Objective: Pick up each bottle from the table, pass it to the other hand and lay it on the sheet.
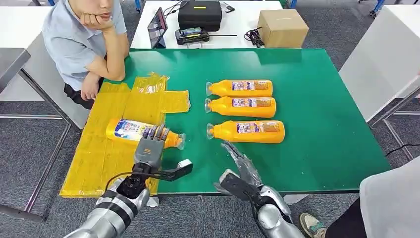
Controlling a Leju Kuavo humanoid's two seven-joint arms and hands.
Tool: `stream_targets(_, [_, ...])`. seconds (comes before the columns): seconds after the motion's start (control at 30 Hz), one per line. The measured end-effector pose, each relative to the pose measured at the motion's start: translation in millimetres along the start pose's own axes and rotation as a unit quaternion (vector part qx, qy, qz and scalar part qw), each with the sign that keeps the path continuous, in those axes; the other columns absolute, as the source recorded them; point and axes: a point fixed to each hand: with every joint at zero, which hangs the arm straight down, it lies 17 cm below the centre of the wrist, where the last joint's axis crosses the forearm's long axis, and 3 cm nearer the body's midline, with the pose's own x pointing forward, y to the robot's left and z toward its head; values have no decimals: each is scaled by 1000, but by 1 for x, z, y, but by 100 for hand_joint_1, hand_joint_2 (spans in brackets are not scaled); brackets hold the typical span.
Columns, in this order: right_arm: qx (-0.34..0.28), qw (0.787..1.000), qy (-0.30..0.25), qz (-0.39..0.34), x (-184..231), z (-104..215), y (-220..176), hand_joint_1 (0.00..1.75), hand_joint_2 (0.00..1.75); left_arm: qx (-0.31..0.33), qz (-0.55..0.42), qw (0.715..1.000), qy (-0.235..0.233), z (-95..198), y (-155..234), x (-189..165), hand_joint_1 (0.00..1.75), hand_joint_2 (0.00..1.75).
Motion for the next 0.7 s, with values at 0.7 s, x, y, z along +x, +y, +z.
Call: stream_targets(0.7, [-115, 933, 2, 342, 6, 47, -73, 0, 175, 228, 212, 949, -55, 94, 133, 39, 0, 175])
